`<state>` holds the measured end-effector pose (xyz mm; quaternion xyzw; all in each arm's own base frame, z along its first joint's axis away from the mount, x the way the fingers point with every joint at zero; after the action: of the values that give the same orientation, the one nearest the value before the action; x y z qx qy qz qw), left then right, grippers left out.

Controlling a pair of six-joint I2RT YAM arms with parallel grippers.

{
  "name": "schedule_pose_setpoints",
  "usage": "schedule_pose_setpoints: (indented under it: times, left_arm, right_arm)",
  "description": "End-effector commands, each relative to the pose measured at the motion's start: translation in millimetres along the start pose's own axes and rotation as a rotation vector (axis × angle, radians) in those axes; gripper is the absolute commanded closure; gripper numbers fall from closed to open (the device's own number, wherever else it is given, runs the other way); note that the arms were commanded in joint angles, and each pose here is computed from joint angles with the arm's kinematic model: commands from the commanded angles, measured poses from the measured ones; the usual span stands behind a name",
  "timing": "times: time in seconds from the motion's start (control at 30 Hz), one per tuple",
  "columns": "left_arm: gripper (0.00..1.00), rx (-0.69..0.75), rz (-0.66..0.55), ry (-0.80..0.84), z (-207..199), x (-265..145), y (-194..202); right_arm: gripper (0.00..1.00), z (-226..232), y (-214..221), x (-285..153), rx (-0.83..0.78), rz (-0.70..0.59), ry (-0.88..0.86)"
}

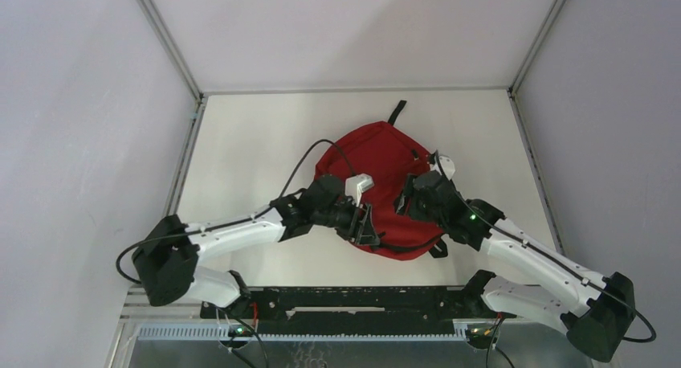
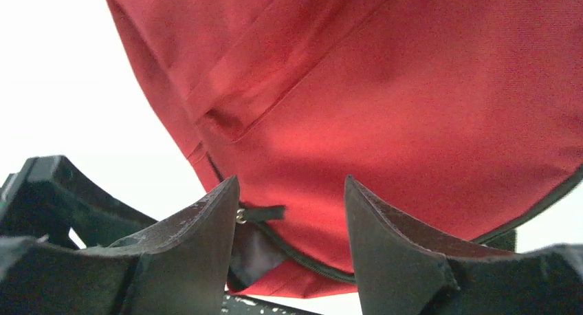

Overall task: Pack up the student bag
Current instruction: Zip the student bag at the center of the board.

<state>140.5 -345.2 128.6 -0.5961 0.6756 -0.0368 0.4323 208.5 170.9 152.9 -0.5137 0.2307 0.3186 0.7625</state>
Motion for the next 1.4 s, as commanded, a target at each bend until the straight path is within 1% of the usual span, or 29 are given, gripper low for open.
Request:
schedule_pose_setpoints:
  times: [0.0, 0.03, 0.1, 0.2, 0.3, 0.37, 0.43, 0.53, 0.63, 0.73, 0.9, 1.13, 1.23, 1.3, 1.37]
  left_arm:
    - [0.42, -0.004, -0.101, -0.096, 12, -25, -23]
    - [0.44, -0.057, -0.113, -0.119, 28, -29, -25]
    - [0.47, -0.158, -0.134, -0.116, 45, -34, -22]
    - [0.48, -0.254, -0.156, -0.103, 57, -40, -13]
    - [0.45, -0.292, -0.135, -0.094, 57, -39, -5]
    - [0.42, -0.311, -0.142, -0.077, 56, -36, -7]
    - [0.34, -0.348, -0.127, -0.056, 55, -31, -5]
    - [0.26, -0.387, -0.112, -0.061, 57, -25, -5]
    - [0.24, -0.411, -0.126, -0.093, 64, -22, -6]
    - [0.24, -0.429, -0.125, -0.088, 66, -17, -7]
    - [0.25, -0.43, -0.121, -0.078, 66, -11, -11]
    - [0.28, -0.437, -0.101, -0.087, 70, -3, -8]
    - [0.29, -0.437, -0.1, -0.078, 69, -1, -9]
    - [0.29, -0.436, -0.103, -0.079, 68, 0, -9]
    - [0.3, -0.436, -0.106, -0.082, 69, 1, -11]
  right_arm:
    - [0.34, 33, 2, -13, -0.004, -0.025, -0.124]
    - [0.35, 38, 7, -13, -0.015, -0.015, -0.133]
    - [0.36, 41, 20, -9, -0.024, 0.023, -0.124]
    - [0.38, 43, 39, -1, -0.023, 0.055, -0.099]
    - [0.4, 38, 51, 6, 0.017, 0.081, -0.068]
    - [0.43, 34, 57, 11, 0.056, 0.099, -0.055]
    - [0.45, 33, 63, 15, 0.091, 0.114, -0.057]
    - [0.49, 30, 73, 19, 0.156, 0.141, -0.036]
    - [0.5, 27, 83, 20, 0.219, 0.15, -0.036]
    - [0.5, 28, 90, 22, 0.272, 0.165, -0.061]
    - [0.52, 30, 93, 31, 0.285, 0.161, -0.084]
    - [0.62, 40, 89, 41, 0.289, 0.153, -0.115]
    - [0.65, 38, 89, 48, 0.292, 0.157, -0.1]
    - [0.72, 33, 89, 53, 0.295, 0.143, -0.072]
    - [0.85, 30, 86, 54, 0.295, 0.115, -0.056]
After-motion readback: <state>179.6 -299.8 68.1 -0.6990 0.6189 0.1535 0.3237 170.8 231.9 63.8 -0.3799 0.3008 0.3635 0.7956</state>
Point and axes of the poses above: each gripper's point midway between its finger pads, its own x axis out along the fingers, its own z axis along the line the jaws close on, y = z × x, the point moved 1 cm from there along -x, back along the fingers
